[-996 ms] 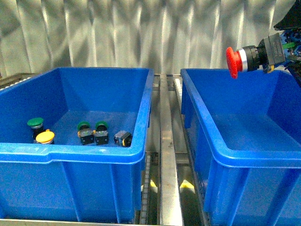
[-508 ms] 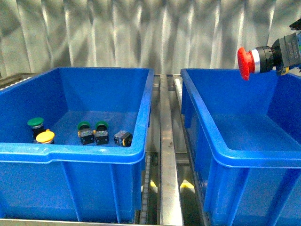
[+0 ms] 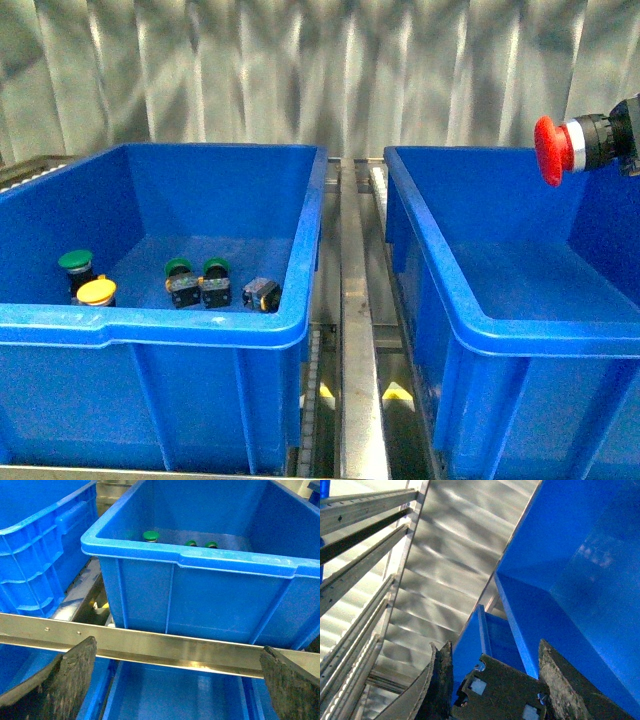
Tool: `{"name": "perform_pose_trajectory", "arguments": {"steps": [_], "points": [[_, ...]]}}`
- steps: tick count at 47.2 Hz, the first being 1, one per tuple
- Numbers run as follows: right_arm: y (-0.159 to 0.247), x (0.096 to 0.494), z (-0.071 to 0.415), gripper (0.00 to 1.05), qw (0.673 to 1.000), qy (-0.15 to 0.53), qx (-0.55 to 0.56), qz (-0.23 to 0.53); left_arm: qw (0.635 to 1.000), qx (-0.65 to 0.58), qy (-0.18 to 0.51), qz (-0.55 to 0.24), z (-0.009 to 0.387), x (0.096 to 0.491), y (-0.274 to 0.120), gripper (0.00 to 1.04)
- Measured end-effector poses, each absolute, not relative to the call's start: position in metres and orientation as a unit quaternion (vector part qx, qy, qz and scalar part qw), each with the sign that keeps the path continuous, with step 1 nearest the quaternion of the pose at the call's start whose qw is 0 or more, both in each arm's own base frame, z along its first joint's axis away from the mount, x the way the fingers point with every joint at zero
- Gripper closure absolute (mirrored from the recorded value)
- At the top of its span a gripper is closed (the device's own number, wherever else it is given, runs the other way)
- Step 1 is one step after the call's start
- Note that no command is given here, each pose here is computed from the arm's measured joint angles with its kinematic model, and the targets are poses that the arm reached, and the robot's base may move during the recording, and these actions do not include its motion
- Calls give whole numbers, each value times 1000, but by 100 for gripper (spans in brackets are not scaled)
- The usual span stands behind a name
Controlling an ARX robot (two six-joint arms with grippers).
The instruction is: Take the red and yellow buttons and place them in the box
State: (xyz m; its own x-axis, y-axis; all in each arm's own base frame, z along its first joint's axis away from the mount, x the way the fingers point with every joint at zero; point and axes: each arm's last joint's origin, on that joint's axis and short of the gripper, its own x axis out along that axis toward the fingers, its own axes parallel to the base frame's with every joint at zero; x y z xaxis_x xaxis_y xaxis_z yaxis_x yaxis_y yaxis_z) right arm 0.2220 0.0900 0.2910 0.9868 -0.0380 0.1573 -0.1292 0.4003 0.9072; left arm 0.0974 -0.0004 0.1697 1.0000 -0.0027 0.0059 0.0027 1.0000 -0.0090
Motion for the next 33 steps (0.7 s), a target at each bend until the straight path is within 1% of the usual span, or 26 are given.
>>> {"name": "perform_pose_trajectory", "arguments": {"steps": [33], "points": [[72,219,283,65,828,-83,555,15,1000,-4,-3,-1,170,97,0,8]]}}
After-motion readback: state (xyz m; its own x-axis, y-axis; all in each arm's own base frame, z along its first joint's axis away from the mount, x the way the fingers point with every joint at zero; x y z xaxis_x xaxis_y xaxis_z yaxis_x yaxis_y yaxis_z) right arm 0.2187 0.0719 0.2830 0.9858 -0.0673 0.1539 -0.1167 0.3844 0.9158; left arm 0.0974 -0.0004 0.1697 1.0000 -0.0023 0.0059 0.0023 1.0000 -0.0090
